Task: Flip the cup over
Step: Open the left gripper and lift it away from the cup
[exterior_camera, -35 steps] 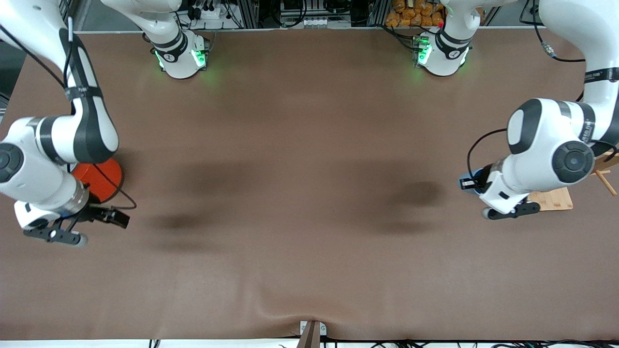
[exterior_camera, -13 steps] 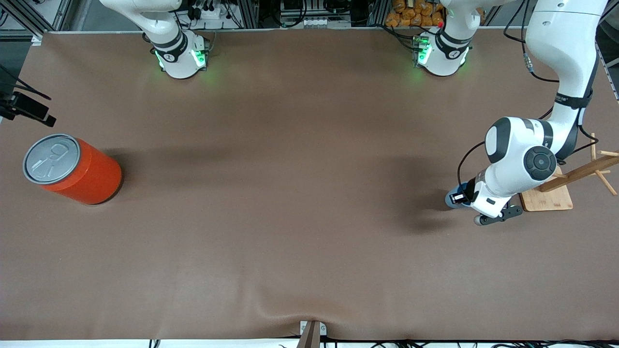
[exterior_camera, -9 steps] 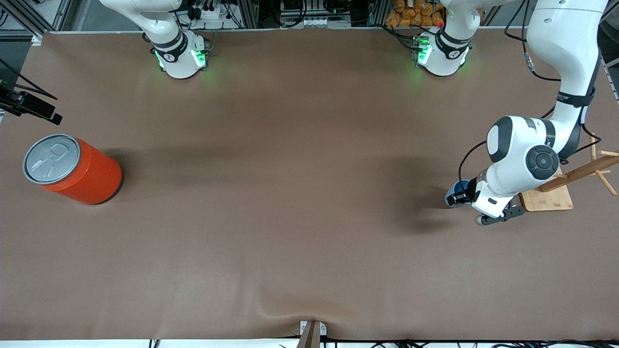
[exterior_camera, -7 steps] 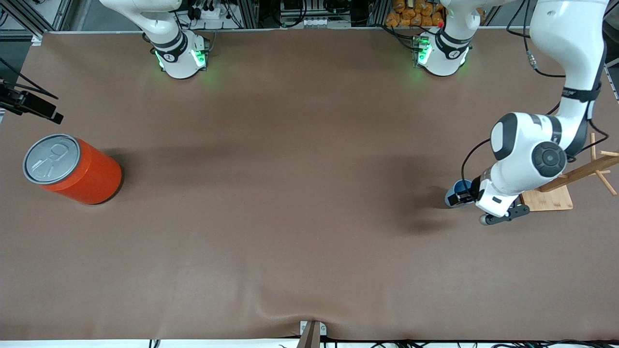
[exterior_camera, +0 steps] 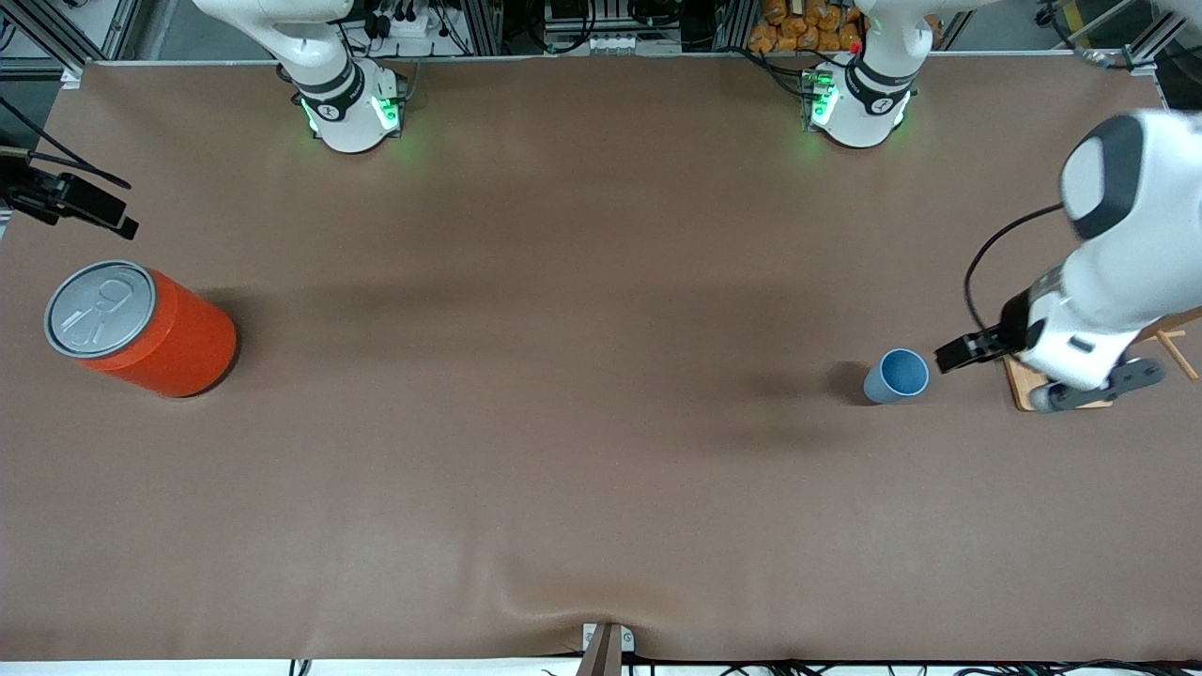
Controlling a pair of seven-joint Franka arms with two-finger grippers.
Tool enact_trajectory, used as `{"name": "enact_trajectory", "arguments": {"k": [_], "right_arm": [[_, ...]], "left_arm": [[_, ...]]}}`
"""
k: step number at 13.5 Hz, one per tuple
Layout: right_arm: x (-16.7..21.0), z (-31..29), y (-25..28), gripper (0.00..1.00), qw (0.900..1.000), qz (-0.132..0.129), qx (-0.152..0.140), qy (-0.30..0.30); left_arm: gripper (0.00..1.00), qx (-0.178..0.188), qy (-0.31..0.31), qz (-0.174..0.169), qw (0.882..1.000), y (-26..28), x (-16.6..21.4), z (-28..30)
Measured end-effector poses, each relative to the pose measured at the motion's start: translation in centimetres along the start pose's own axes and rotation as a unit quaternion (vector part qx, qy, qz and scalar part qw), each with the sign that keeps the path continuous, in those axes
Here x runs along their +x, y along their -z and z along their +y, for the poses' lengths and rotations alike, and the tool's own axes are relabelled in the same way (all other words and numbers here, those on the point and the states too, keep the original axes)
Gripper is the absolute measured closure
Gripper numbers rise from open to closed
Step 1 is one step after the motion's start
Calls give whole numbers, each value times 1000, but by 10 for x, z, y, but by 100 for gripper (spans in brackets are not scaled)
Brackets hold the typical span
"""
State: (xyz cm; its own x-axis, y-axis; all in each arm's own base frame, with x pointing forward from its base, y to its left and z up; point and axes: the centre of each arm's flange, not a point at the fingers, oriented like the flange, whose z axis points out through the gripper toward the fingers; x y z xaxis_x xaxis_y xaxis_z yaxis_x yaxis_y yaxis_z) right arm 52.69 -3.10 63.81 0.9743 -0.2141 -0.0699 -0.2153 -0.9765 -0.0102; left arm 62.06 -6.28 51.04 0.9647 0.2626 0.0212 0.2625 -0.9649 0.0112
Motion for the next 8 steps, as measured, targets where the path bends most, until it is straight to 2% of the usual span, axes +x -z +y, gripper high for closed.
{"name": "enact_trajectory", "arguments": {"k": [3,8], "right_arm": [[2,11,0,0,1000,0,1,-10],[3,9,1,0,1000,7,2,-8]], "left_arm": [[0,0,-4,20,1000,47,-17,-4],[0,16,-3,-1,1000,94,-44,-12]]}}
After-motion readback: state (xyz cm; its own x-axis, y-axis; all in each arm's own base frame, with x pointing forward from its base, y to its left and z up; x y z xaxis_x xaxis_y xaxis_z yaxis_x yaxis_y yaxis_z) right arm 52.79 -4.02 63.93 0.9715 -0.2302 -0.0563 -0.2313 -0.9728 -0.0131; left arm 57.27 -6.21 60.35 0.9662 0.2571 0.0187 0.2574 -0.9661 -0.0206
